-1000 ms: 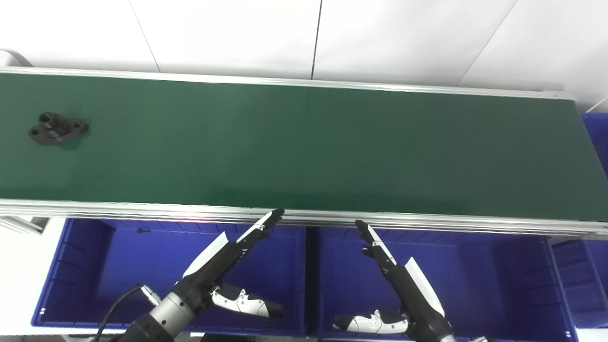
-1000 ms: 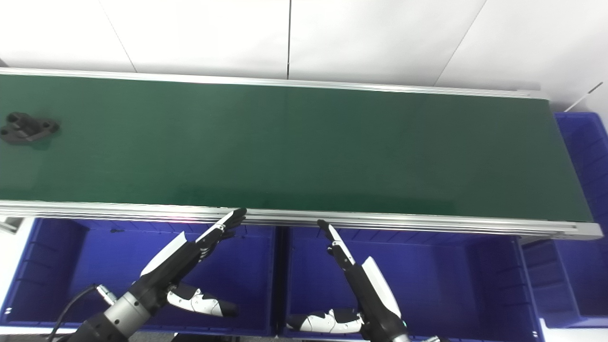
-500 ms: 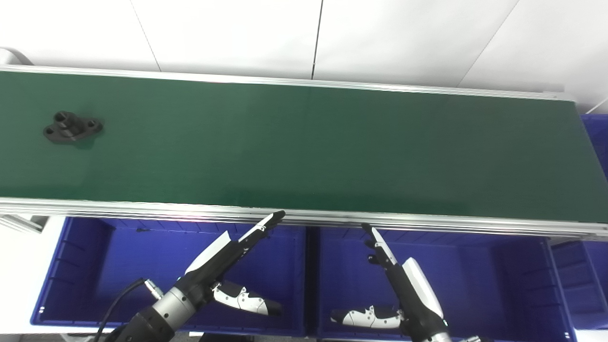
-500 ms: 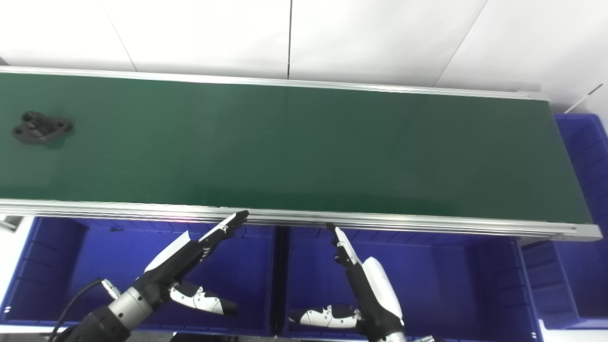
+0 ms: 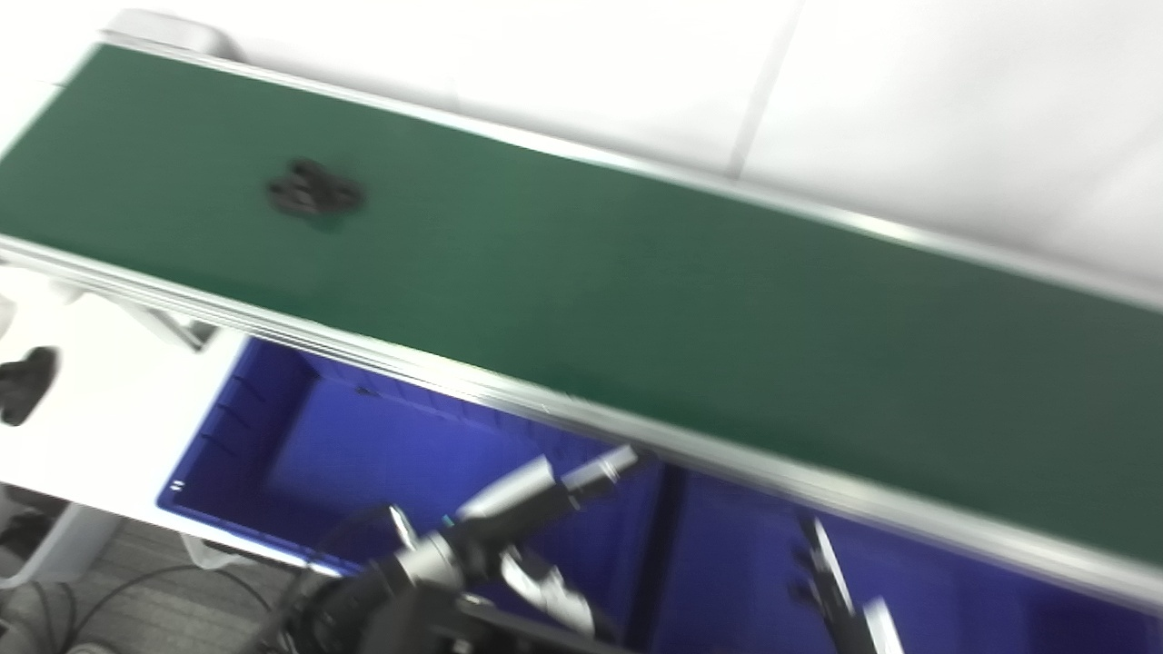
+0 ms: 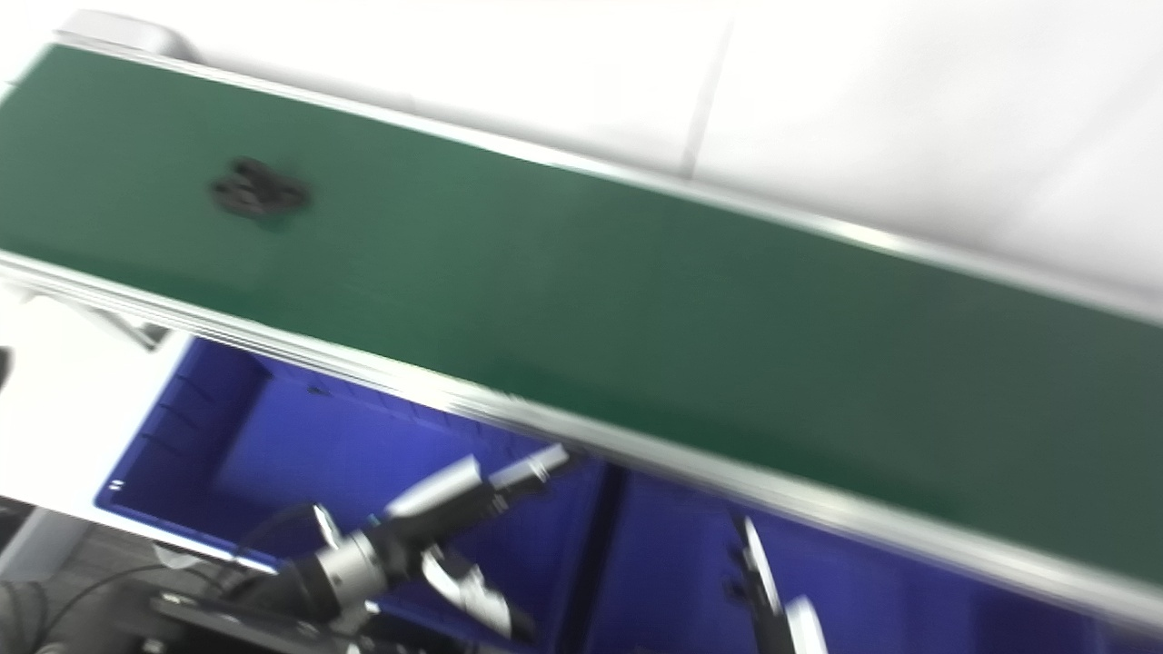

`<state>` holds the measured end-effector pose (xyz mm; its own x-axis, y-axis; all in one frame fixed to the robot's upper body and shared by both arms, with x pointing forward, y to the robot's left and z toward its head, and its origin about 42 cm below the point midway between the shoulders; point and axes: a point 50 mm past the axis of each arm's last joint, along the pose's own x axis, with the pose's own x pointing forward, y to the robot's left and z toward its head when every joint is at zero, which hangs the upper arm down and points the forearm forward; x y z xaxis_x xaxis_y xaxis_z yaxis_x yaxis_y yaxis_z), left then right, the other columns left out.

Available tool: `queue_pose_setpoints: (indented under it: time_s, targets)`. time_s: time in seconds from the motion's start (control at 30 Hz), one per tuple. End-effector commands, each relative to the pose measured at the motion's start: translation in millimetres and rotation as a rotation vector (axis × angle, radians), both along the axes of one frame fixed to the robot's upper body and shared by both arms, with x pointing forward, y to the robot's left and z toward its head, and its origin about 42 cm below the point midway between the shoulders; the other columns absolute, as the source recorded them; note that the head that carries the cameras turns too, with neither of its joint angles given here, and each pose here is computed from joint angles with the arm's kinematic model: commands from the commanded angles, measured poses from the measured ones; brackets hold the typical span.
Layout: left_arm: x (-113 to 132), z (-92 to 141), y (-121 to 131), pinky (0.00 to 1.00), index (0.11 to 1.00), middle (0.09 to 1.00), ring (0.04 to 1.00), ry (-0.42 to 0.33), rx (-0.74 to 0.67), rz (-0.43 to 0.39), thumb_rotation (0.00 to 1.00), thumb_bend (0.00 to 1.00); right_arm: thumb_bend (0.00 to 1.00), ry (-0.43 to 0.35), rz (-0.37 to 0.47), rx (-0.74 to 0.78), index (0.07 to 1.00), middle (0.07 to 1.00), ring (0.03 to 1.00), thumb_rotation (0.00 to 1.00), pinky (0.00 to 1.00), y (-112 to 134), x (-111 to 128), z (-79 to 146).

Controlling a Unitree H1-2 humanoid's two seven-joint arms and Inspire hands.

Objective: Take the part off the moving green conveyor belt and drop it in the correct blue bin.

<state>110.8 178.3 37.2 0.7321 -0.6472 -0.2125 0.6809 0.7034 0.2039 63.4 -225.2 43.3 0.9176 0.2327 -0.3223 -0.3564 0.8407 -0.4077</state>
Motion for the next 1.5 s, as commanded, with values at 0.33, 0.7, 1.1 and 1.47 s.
queue_pose_setpoints:
  time_s: [0.33,0.7,1.1,1.47]
  targets:
    - [4.2,-6.2,-0.2,0.86,0.971,1.0,0.977,-0.053,-0.043,0.007,0.31,0.88,0.67,-0.065,-0.015,0.041,1.0,0.982,0.925,0.27,0.8,0.7,2.4,-1.0]
    - [6.7,-15.1,5.7,0.83,0.958,1.0,0.959,-0.06,-0.029,0.001,0.31,0.87,0.67,-0.085,-0.026,0.058,0.974,0.941,0.867,0.22,0.73,7.3,5.8,-7.5]
    - [5.3,-20.2,7.9,0.83,0.947,0.994,0.956,-0.063,-0.042,0.014,0.29,0.86,0.67,-0.153,-0.071,0.118,0.925,0.887,0.833,0.17,0.73,11.2,4.2,-9.9]
    - [7.0,-15.4,1.3,0.85,0.968,1.0,0.986,-0.045,-0.038,0.01,0.31,0.85,0.66,-0.231,-0.075,0.126,0.884,0.86,0.794,0.15,0.66,4.7,4.9,-9.2]
